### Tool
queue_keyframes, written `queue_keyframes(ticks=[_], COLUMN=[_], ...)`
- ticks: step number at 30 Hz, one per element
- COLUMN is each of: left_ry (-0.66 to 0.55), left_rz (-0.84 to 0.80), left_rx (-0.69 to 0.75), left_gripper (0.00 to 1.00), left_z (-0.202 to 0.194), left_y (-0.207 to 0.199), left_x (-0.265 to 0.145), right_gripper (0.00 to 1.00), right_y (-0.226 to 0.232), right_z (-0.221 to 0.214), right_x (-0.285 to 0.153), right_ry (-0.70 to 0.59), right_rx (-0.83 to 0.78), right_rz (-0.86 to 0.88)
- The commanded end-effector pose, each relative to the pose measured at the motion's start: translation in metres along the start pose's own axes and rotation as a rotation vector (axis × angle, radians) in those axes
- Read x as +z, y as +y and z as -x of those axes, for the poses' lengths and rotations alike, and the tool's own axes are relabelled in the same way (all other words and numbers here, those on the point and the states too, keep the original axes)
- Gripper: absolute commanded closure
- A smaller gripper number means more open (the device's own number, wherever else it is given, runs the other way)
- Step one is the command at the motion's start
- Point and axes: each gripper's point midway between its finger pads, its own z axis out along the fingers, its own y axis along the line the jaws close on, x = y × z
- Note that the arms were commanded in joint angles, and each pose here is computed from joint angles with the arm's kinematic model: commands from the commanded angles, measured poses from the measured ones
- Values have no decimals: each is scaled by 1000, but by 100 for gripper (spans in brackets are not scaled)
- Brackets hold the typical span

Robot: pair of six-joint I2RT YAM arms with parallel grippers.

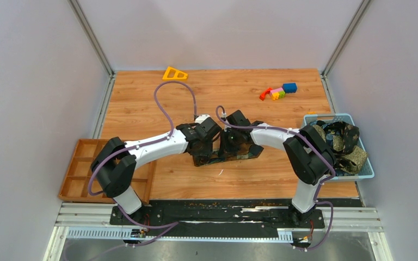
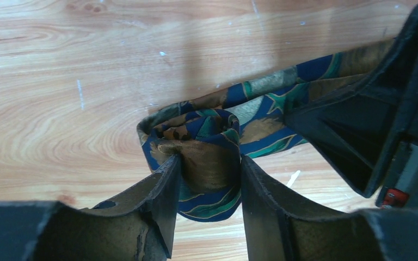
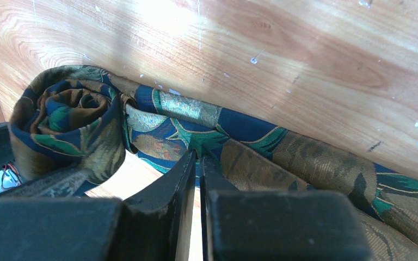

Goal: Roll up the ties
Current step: Roll the tie at the center of the board.

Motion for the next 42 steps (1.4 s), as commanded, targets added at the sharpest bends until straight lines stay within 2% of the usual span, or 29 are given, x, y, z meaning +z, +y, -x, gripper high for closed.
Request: queue_keyframes(ticks=[1, 8, 17, 26, 33, 42], left_ry=[-10, -22, -44, -80, -106, -146], left_rz=[-114, -211, -324, -338, -313, -294], left_rx=[-57, -80, -91, -96, -82, -74], left_gripper=[49, 48, 50, 49, 46, 40], left_z=[6, 7, 6, 12, 18, 28], left_y=[-30, -46, -62, -62, -55, -45], left_x=[-3, -6, -4, -6, -10, -19], right_gripper=[91, 91, 90, 84, 77, 72], right_y=[-6, -3, 0, 14, 26, 37], right_z=[4, 10, 39, 41, 34, 33], right_x=[0, -9, -41, -66, -69, -68], right_ry=[-21, -34, -114, -153, -151, -145], right_rx=[-21, -26, -12, -17, -4, 5], right_rz=[-17, -19, 10, 71, 148, 212])
